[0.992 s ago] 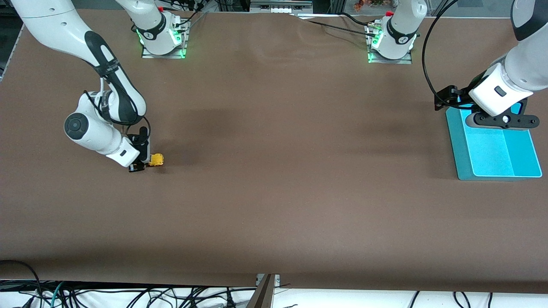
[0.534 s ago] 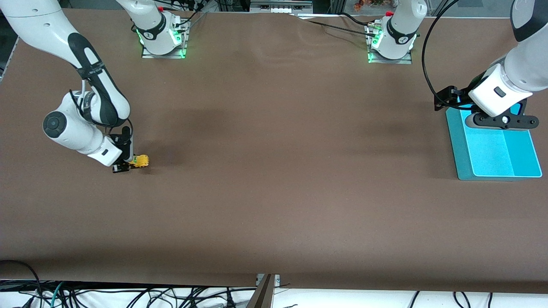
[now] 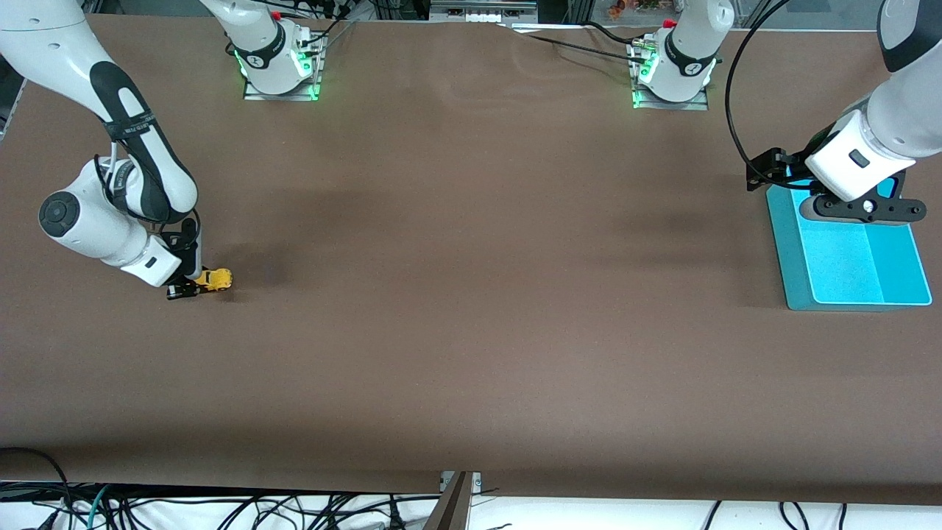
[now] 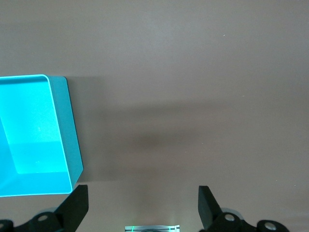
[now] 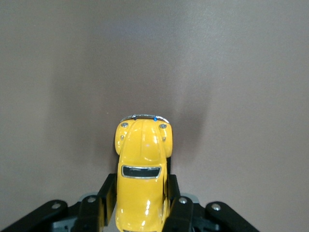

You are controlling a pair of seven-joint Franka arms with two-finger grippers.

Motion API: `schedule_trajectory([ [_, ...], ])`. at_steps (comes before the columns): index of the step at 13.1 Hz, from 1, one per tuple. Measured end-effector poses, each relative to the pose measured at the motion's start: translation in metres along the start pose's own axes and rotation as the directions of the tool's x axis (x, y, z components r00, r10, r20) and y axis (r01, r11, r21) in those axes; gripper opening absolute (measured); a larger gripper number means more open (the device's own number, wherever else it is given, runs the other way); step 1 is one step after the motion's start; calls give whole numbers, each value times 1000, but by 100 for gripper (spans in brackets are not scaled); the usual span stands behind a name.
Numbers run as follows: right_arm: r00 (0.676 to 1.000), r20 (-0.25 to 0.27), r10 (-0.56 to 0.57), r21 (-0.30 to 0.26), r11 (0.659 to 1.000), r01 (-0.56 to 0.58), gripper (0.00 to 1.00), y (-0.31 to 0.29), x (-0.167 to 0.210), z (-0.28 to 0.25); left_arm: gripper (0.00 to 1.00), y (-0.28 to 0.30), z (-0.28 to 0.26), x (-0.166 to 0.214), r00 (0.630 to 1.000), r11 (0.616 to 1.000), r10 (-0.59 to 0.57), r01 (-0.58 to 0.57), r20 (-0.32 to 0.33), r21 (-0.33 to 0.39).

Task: Wind and store yellow beetle car
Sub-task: 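Pull the yellow car backward along the table with the right gripper, then release the car and raise the right gripper away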

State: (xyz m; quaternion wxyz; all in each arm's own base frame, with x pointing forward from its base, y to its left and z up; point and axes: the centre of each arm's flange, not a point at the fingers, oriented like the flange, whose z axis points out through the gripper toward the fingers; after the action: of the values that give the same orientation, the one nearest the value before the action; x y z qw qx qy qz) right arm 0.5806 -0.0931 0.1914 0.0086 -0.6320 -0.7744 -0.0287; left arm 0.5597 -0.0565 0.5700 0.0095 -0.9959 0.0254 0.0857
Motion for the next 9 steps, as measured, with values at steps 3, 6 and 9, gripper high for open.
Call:
schedule_trajectory([
  [3, 1000, -13, 6, 18, 1000, -5, 59, 0, 0, 16, 100, -1, 0, 0, 1000, 1000, -3, 3, 0, 0],
  [6, 999, -37, 13, 37, 999, -11, 92, 19, 10, 10, 100, -2, 0, 0, 1000, 1000, -3, 3, 0, 0],
  [9, 998, -52, 21, 34, 999, -20, 99, 40, 24, -9, 100, -2, 0, 0, 1000, 1000, -3, 3, 0, 0],
])
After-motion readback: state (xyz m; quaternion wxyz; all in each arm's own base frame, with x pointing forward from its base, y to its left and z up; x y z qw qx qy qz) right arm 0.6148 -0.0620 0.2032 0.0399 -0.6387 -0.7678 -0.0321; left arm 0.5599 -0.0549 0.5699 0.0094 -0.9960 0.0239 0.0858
